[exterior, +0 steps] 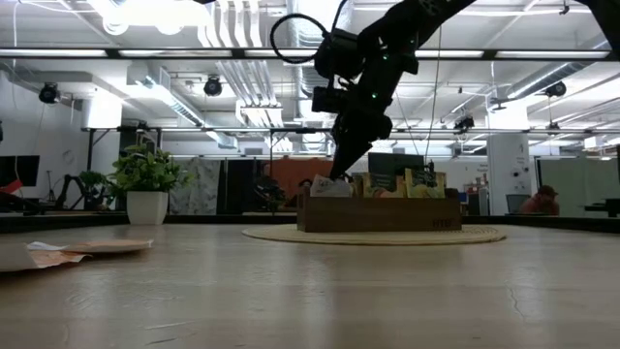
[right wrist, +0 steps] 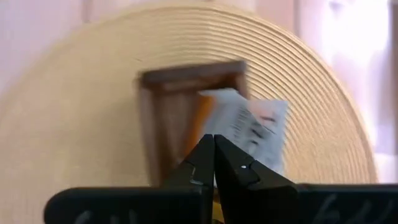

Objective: Pick & Place Tea
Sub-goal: Put the white tea bag into the left section of the wooden organizer

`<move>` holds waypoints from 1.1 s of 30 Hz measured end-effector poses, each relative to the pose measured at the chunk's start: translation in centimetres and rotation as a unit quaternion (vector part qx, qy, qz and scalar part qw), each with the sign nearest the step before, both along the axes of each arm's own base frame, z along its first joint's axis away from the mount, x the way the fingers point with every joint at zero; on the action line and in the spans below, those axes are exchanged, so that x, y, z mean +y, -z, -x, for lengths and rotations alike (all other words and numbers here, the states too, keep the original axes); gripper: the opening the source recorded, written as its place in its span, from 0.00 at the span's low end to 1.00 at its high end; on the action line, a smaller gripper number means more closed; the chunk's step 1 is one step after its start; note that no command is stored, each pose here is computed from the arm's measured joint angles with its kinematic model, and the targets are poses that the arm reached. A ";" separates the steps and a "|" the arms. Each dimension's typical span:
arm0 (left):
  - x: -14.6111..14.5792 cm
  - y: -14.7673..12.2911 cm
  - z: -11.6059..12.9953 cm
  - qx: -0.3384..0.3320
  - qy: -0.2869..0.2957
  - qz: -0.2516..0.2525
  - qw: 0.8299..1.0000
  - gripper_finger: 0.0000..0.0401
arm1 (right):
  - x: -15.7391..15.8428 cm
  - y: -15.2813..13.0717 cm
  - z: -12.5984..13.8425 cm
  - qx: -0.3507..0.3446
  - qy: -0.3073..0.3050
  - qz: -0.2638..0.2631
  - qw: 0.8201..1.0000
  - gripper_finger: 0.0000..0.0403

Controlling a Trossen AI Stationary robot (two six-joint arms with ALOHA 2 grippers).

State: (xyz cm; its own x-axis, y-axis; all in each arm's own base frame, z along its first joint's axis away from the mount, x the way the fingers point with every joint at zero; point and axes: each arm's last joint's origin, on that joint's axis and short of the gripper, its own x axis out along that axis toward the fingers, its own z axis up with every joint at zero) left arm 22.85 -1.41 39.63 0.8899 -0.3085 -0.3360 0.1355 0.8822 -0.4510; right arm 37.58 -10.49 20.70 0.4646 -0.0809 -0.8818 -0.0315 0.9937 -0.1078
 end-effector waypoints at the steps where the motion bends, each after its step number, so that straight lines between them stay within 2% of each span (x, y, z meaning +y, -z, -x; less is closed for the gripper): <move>1: 0.0 0.0 0.0 0.000 0.000 0.000 1.000 0.63 | 0.2 -0.1 -0.1 -0.002 -0.006 -0.006 1.000 0.02; 6: 0.0 0.0 0.0 0.000 0.000 0.000 1.000 0.63 | 1.0 -0.1 -0.1 0.007 -0.026 -0.029 0.999 0.02; 16: 0.0 0.0 0.0 0.000 0.000 0.000 1.000 0.63 | 0.7 2.7 -0.6 0.050 -0.011 -0.008 0.999 0.02; 23: 0.0 0.0 0.1 0.003 -0.003 0.011 1.000 0.63 | 0.4 3.6 -0.7 0.075 0.012 0.039 0.996 0.02; 33: 0.0 -0.1 0.1 0.001 -0.002 0.011 1.000 0.63 | 0.1 2.4 -1.3 0.065 0.010 0.095 0.993 0.02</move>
